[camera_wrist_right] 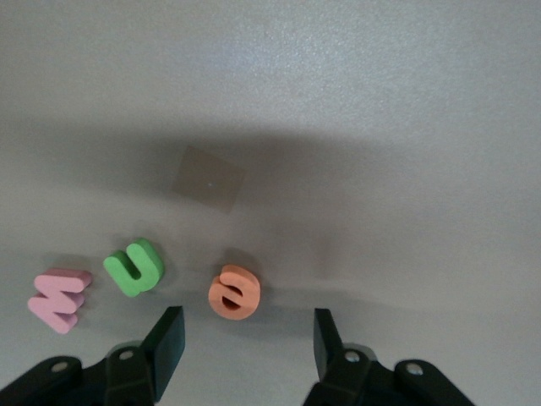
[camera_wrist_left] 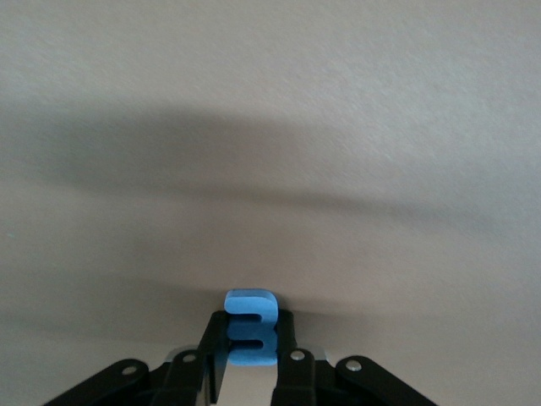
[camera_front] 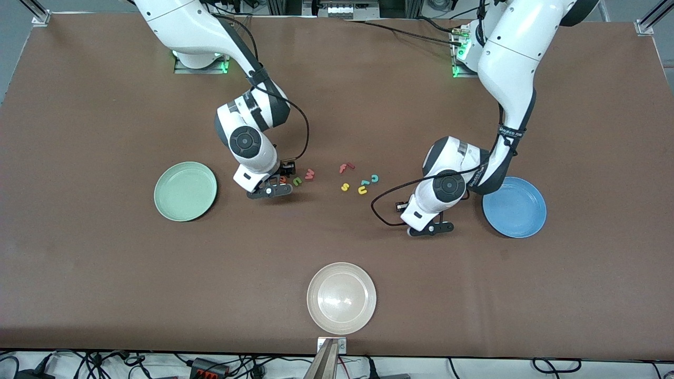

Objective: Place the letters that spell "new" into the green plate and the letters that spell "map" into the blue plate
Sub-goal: 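Carry the blue m to the blue plate with the left gripper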

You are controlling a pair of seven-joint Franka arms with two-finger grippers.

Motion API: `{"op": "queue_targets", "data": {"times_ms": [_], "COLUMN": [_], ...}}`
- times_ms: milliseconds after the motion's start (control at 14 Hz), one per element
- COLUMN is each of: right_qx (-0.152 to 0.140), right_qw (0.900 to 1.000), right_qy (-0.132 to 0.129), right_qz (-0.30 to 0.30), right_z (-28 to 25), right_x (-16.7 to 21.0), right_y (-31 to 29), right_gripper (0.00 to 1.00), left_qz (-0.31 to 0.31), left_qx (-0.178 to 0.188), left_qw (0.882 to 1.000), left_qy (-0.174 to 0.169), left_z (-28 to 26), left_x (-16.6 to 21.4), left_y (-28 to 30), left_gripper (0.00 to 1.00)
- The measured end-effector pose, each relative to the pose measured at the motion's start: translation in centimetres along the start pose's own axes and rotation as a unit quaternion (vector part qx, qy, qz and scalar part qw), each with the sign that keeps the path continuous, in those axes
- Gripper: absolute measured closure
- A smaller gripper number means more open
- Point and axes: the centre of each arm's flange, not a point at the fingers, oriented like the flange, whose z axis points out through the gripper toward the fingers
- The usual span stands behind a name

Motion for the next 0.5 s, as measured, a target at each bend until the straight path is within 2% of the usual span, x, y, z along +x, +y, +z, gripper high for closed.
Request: {"op": "queue_targets", "data": {"times_ms": [143, 358, 502], "right_qx": [0.0, 0.001, 0.001], "right_qw": [1.0, 1.0, 1.0], "right_qy": [0.001, 0.003, 0.003], "right_qz": [0.0, -0.001, -0.001], "right_z": [0.0, 0.1, 0.4], "right_x": [0.1, 0.2, 0.4], "right_y": [0.0, -0.2, -0.3], "right_gripper": [0.35, 0.36, 0.36], "left_qz": [0.007, 0.058, 0.086], "left_qx": [0.01, 0.065, 0.089], "left_qw": [1.0, 0.996, 0.992], "left_qy": [-0.006, -0.006, -0.014], "left_z": [-1.2, -6.3, -10.1], "left_x": [1.3, 3.2, 4.1], "left_y": [-1.8, -6.3, -10.3], "left_gripper": [0.73, 0.73, 0.73]}}
